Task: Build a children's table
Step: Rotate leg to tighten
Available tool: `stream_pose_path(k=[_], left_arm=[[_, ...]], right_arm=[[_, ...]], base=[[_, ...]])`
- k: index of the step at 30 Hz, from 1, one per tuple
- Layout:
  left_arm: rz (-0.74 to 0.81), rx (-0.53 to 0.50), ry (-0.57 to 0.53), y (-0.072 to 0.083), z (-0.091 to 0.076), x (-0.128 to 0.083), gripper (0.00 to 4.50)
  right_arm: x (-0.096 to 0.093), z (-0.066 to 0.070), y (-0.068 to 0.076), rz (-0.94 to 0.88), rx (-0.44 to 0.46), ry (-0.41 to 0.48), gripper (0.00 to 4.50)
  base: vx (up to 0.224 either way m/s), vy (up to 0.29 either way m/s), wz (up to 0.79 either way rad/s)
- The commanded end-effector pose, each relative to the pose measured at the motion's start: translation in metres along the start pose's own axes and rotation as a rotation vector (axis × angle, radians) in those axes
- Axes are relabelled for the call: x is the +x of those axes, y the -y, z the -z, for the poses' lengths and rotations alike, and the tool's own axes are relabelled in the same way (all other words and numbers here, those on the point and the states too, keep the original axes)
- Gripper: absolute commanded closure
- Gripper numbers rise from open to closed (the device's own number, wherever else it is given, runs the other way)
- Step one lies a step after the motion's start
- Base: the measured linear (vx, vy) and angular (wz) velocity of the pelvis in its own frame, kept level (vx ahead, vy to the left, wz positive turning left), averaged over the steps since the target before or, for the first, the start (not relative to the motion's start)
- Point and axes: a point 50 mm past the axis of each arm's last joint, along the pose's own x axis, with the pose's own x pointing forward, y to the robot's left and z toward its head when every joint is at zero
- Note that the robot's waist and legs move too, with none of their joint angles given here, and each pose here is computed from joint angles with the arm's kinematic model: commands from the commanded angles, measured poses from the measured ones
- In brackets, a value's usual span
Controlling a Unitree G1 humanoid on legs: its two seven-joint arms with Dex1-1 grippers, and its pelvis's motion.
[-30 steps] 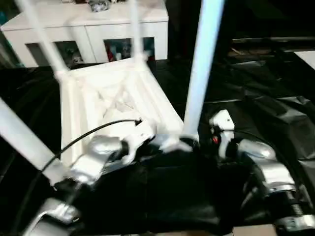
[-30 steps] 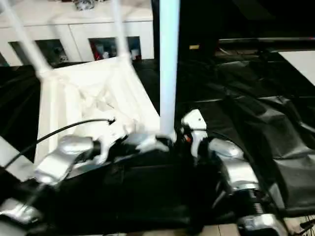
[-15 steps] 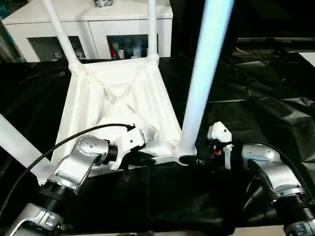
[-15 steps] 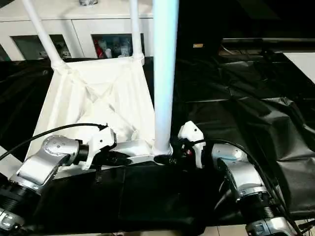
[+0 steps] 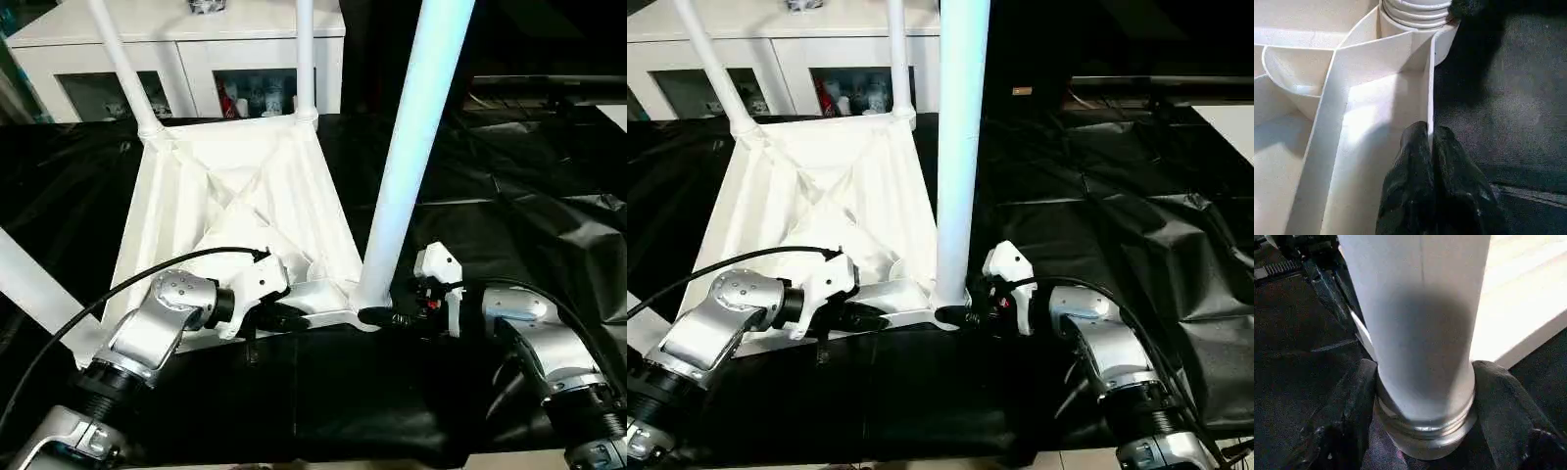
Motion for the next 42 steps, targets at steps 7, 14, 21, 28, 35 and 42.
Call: stream_pose_path(k=[7, 14, 21, 28, 35, 42], left_arm=[[-0.189, -0.083, -0.018, -0.013, 0.004, 0.028, 4.50], [-0.345, -0.153, 0.018, -0.025, -0.017, 0.056, 4.50], [-0.327, -0.123, 0.025, -0.022, -0.023, 0.066, 4.50], [-0.284, -0.099, 0.005, -0.019, -0.014, 0.056, 4.50], [-0.134, -0.060, -0.026, -0.008, 0.000, 0.038, 4.50], [0.034, -0.027, -0.049, 0.007, 0.010, 0.018, 4.50]], right_arm=[[0.033, 0.011, 0.008, 0.381, 0.154, 0.053, 1.87], [0.069, 0.004, 0.009, 0.694, 0.287, 0.069, 1.87], [0.072, -0.004, 0.005, 0.639, 0.222, 0.117, 1.87], [0.043, -0.011, 0.014, 0.527, 0.162, 0.170, 0.82], [0.007, -0.003, 0.015, 0.284, 0.012, 0.044, 0.69], [-0.008, -0.005, 0.014, 0.164, -0.015, 0.021, 0.69]], base=[[-0.016, 0.000, -0.01], [0.000, 0.000, 0.00], [0.000, 0.000, 0.00], [0.000, 0.000, 0.00], [0.000, 0.000, 0.00], [0.000, 0.000, 0.00]])
